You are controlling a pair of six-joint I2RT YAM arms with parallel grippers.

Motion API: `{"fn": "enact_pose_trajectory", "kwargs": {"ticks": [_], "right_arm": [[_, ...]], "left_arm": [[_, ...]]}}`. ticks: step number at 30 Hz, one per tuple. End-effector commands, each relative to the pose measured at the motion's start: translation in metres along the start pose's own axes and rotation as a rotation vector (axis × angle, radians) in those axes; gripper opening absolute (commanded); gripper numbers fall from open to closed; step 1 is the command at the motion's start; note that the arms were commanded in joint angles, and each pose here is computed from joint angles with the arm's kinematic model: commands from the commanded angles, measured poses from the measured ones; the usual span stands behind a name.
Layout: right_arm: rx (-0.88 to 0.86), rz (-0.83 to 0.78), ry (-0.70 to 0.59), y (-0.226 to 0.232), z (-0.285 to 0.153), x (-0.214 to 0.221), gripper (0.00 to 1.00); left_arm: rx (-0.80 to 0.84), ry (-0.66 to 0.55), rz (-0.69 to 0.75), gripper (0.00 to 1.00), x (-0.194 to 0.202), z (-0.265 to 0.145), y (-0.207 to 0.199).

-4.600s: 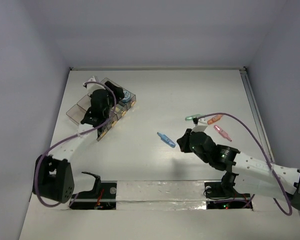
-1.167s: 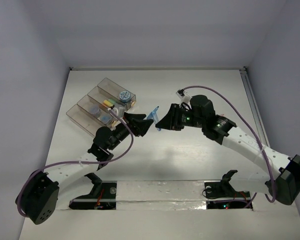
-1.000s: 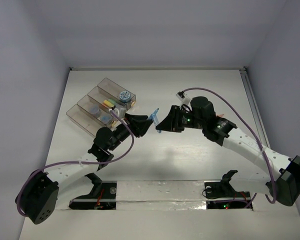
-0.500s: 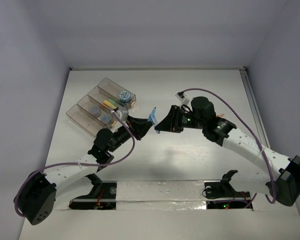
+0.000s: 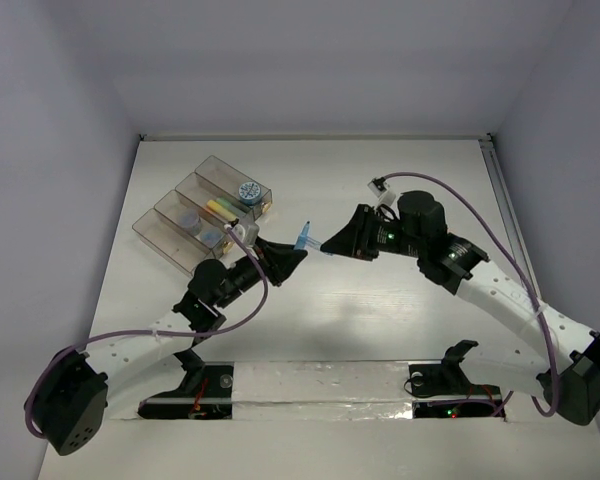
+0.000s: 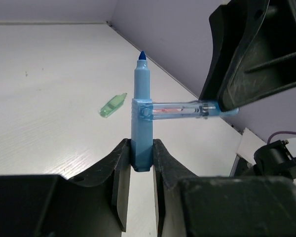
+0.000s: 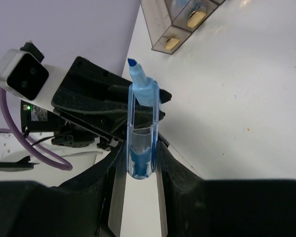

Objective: Sort the stationery into containers
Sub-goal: Close the pen cap on the pen.

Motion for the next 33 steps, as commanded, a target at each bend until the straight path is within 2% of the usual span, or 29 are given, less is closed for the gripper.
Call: {"fn": "enact_pose_trajectory", "kwargs": {"ticks": [1,8,17,33], "right_arm": [[-0.051,-0.070,-0.130,0.021,-0.005,-0.030,0.26],[-0.014,-0.090,-0.157,0.009,0.010,-0.051,0.20],[0.020,-0.137,-0.188,0.008,0.016,-0.066,0.18],[0.047,-0.148,0.009,-0.008,0.040,-0.050,0.18]], "left_arm": [[0.045,0.025,-0.048,0.00,0.011,-0.011,-0.010],[0.135,0.060,-0.071,0.00,0.019,-0.023,-0.027],[0.164,0.079,-0.078,0.00,0.023,-0.022,-0.034],[0.154,0.073,-0.054,0.00,0.017,-0.019,-0.034]]}}
Point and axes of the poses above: each gripper's point midway between its finger pads, its own z axis out along the fingers, its own y axis along the line the jaws close on, x = y × z, the point moved 3 cm from there along -z, back along the fingers, and after that the axes turned 15 degrees about z, right-handed, at the moved point
